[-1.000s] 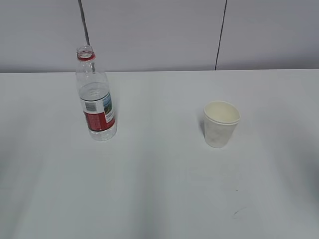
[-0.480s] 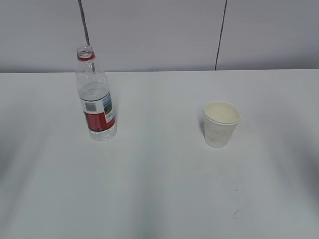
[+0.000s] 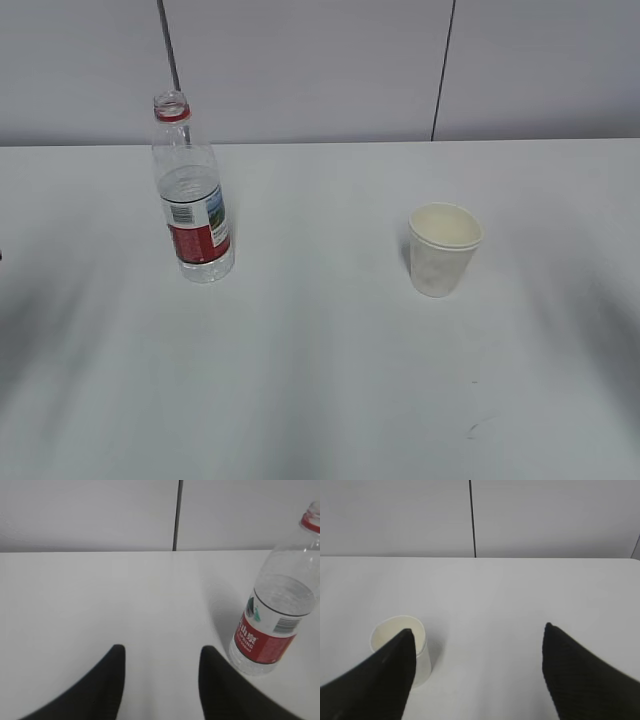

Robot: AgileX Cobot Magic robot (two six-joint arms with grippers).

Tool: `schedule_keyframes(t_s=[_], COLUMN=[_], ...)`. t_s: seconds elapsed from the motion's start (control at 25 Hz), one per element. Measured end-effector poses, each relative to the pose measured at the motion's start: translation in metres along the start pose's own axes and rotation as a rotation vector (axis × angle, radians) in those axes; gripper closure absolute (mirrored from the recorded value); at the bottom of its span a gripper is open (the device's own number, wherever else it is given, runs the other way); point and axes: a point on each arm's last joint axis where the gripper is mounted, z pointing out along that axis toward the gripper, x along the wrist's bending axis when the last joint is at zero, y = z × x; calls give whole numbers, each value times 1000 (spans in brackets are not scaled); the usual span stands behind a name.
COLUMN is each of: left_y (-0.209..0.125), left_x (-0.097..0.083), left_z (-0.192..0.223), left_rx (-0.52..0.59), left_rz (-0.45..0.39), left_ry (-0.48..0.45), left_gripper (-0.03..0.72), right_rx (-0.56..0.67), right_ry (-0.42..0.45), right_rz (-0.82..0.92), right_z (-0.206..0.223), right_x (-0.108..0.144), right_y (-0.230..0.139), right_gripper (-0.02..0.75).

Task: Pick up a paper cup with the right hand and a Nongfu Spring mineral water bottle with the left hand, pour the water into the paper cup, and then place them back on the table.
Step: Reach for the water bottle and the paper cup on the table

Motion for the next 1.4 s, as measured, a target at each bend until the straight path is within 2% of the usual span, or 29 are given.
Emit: schedule_keyframes(t_s=[0.24,0.44,0.56,1.08,1.24,1.4], left_y=[-1,0,1,9,10,10], left_x=[-1,-1,-1,0,-2,-3], left_z=[8,9,9,8,8,8], left_rx=[-26,-42,-48,-137,-143,-144], left_rz=[7,6,6,7,37,54], left_ry=[3,6,6,17,4,-4], left_gripper=[376,376,376,376,376,376], right_rx=[35,-34,-32,-87,-90,-52], right_ry=[12,95,149,362,384,352], right_rz=[4,-112,-165,-142,-108,-127], right_z=[15,26,41,94,104,112], right_x=[1,11,16,35,37,34], right_y=[-31,-38,-47,-91,-105,-118], right_gripper=[150,150,150,150,150,150])
